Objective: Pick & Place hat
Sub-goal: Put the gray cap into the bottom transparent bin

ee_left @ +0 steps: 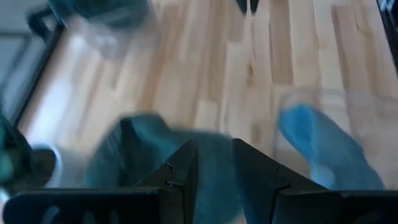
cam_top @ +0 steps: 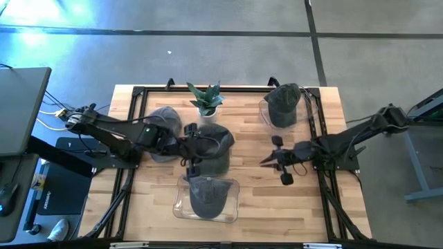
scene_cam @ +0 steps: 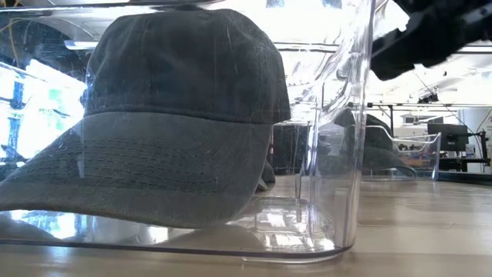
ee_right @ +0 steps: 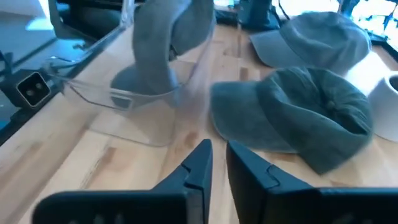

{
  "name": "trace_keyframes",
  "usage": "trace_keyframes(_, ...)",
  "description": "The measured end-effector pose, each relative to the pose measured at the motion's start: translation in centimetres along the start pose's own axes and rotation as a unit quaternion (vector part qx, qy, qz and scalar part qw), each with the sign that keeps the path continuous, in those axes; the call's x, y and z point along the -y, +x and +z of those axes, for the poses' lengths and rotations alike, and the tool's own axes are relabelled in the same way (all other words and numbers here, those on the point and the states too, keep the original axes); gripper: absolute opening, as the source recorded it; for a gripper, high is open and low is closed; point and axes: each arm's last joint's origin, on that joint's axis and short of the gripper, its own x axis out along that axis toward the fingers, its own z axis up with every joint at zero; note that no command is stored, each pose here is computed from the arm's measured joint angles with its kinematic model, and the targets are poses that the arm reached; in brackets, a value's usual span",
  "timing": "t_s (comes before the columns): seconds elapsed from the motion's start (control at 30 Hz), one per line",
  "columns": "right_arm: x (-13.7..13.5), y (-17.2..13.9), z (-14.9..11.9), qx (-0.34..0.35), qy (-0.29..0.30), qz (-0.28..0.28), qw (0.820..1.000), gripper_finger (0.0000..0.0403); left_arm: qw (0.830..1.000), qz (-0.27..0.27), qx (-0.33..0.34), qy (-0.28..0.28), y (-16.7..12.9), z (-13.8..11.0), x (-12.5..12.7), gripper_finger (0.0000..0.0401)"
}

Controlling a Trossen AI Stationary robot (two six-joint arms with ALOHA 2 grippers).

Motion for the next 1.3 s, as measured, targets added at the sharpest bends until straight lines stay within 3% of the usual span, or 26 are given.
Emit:
trace_keyframes(0.23, -2.1, -0.2, -2.6, 0.034, -0.021, 0.003, 0.999, 0.0003, 0.987, 0.034, -0.14, -0.072, -1.6, -3.1, 0.8, 0.0092)
trace_keyframes(0.43, -2.2, -0.5, -3.6, 0.065, -0.036, -0.039, 0.996, 0.0011, 0.945, 0.16, -0.261, -0.113, -2.9, -6.6, 0.0, 0.0091)
trace_keyframes(0.53, -2.3, -0.5, -3.5, 0.079, -0.033, -0.031, 0.996, 0.0011, 0.931, 0.233, -0.251, -0.125, -2.8, -7.9, -0.7, 0.0092)
trace_keyframes(0.63, -2.3, -0.5, -3.5, 0.083, -0.041, -0.024, 0.995, 0.0011, 0.933, 0.253, -0.221, -0.131, -3.1, -9.1, -2.0, 0.0092)
trace_keyframes(0.73, -2.3, -0.5, -3.5, 0.084, -0.042, -0.027, 0.995, 0.0012, 0.915, 0.29, -0.238, -0.153, -2.5, -10.3, -4.0, 0.0102)
trace_keyframes(0.87, -2.3, -0.6, -3.4, 0.086, -0.053, -0.029, 0.994, 0.0012, 0.89, 0.323, -0.259, -0.193, -1.3, -12.0, -7.2, 0.0144)
trace_keyframes(1.13, -2.3, -0.6, -3.3, 0.093, -0.066, -0.031, 0.993, 0.0012, 0.825, 0.346, -0.305, -0.325, 1.3, -15.1, -14.6, 0.0285)
trace_keyframes(1.3, -2.3, -0.6, -3.3, 0.092, -0.067, -0.031, 0.993, 0.0012, 0.803, 0.335, -0.324, -0.371, 2.6, -16.6, -18.5, 0.0325)
